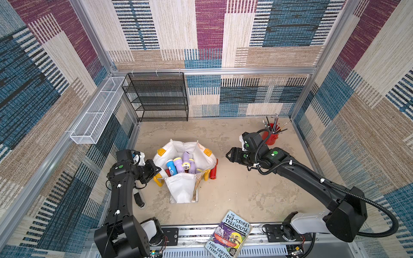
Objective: Put the flashlights into the tote bags
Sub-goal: Pick up the flashlight from the center of the board.
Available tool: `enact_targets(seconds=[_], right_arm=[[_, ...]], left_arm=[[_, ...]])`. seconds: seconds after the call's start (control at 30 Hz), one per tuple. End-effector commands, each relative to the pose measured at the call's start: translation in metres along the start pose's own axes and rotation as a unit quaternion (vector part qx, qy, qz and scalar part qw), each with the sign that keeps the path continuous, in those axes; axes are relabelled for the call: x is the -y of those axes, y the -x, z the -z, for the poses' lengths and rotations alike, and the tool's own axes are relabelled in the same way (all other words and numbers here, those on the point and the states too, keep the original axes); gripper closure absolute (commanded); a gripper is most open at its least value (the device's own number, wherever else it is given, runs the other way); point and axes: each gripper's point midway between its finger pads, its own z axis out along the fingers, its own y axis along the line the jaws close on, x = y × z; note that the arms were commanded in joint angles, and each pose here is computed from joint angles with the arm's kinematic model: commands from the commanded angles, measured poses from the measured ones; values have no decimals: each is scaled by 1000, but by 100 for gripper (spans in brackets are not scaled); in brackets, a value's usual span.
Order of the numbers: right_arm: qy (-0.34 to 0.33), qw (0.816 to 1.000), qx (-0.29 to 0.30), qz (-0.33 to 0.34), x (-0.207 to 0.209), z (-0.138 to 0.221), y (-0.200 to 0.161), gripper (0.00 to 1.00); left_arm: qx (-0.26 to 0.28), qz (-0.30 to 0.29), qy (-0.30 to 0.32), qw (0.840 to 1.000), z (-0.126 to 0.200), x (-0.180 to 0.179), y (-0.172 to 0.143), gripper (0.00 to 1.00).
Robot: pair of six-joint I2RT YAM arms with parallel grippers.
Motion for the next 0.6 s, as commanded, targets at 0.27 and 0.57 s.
enact_targets(seconds=[0.27, 0.57], right_arm=[[-5, 998, -59, -7, 17, -53, -28, 34], [6, 994, -105, -24, 15, -86, -46, 35]], left_arm=[[5, 12, 8, 1000, 1, -3, 2, 100], [0, 23, -22, 999, -2, 2, 1, 100]])
